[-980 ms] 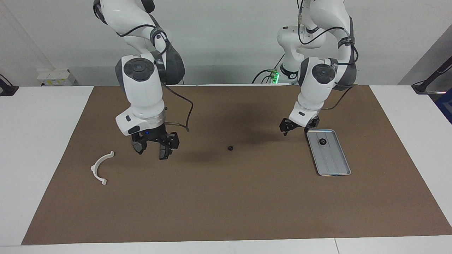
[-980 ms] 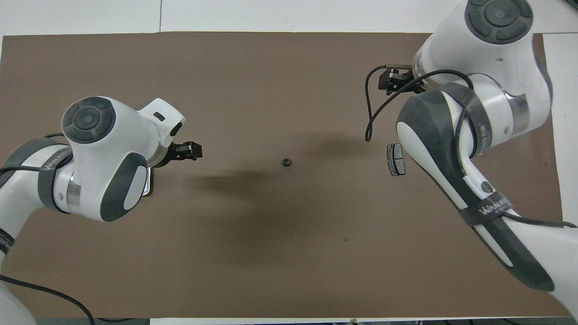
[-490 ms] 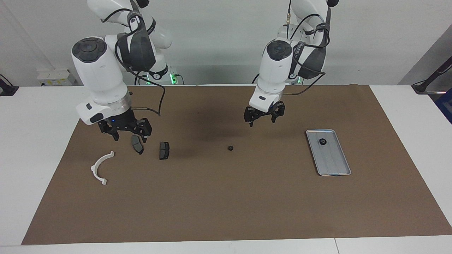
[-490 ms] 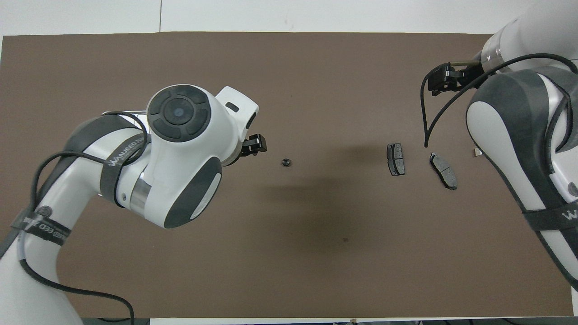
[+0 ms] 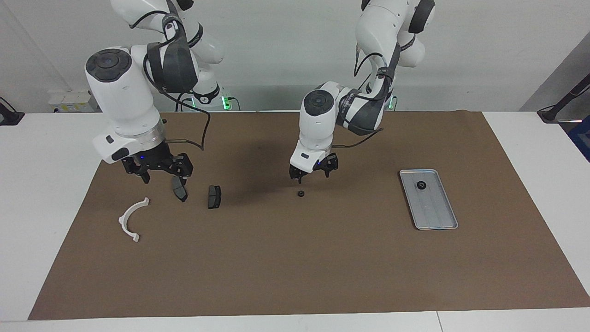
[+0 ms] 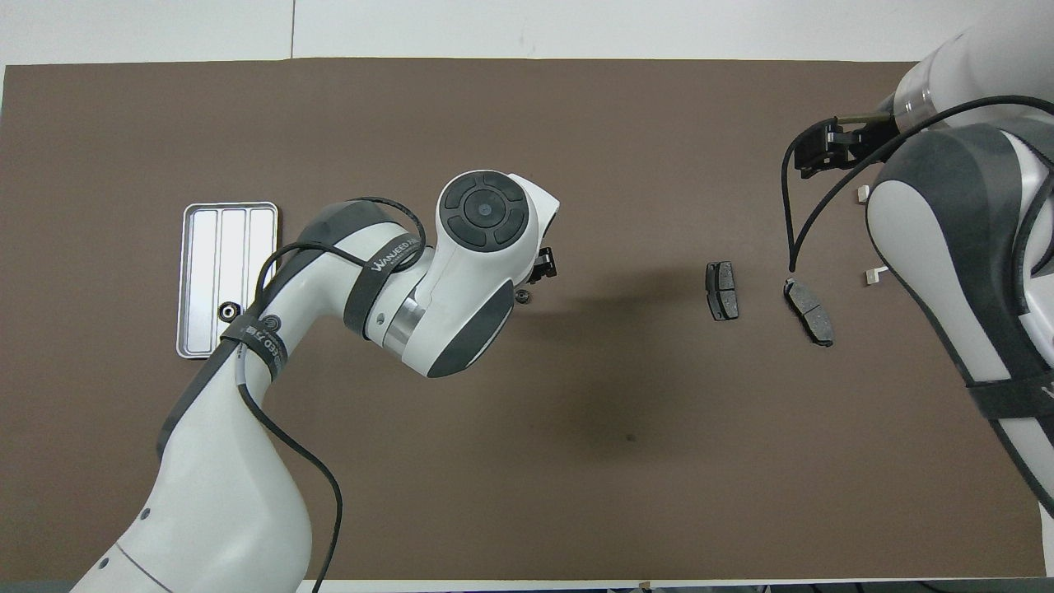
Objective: Pick bearing gear from pile to tray
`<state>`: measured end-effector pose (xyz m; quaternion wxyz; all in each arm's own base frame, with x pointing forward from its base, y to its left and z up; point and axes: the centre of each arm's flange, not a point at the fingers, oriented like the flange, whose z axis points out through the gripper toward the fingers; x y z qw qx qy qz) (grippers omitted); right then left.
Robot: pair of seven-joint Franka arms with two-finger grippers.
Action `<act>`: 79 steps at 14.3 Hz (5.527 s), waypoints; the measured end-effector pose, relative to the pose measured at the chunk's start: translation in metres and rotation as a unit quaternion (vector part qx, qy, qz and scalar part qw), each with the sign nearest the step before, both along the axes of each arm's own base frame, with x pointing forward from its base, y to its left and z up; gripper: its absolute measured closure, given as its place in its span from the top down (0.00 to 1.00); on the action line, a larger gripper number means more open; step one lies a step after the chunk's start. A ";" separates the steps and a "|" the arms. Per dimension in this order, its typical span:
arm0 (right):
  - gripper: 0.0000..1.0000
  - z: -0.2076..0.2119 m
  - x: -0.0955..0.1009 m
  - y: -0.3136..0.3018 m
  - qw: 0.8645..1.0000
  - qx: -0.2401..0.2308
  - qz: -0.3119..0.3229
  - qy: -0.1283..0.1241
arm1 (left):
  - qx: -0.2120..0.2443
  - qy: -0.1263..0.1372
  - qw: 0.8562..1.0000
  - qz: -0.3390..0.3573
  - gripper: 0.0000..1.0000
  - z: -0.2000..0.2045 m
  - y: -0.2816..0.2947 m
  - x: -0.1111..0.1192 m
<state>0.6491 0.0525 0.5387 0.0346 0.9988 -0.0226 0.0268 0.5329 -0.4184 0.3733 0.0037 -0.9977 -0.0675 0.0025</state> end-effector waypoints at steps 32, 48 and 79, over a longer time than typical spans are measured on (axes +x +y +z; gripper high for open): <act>1.00 0.046 -0.036 -0.023 1.000 0.000 0.022 -0.007 | 0.001 -0.036 0.998 -0.041 1.00 -0.074 -0.021 -0.023; 1.00 0.041 -0.070 -0.025 0.999 0.035 0.038 0.003 | 0.013 -0.050 0.998 -0.032 0.99 -0.075 -0.013 -0.016; 1.00 0.059 -0.088 -0.029 0.999 0.020 0.038 0.032 | 0.015 0.010 0.988 -0.152 0.23 0.117 0.335 0.098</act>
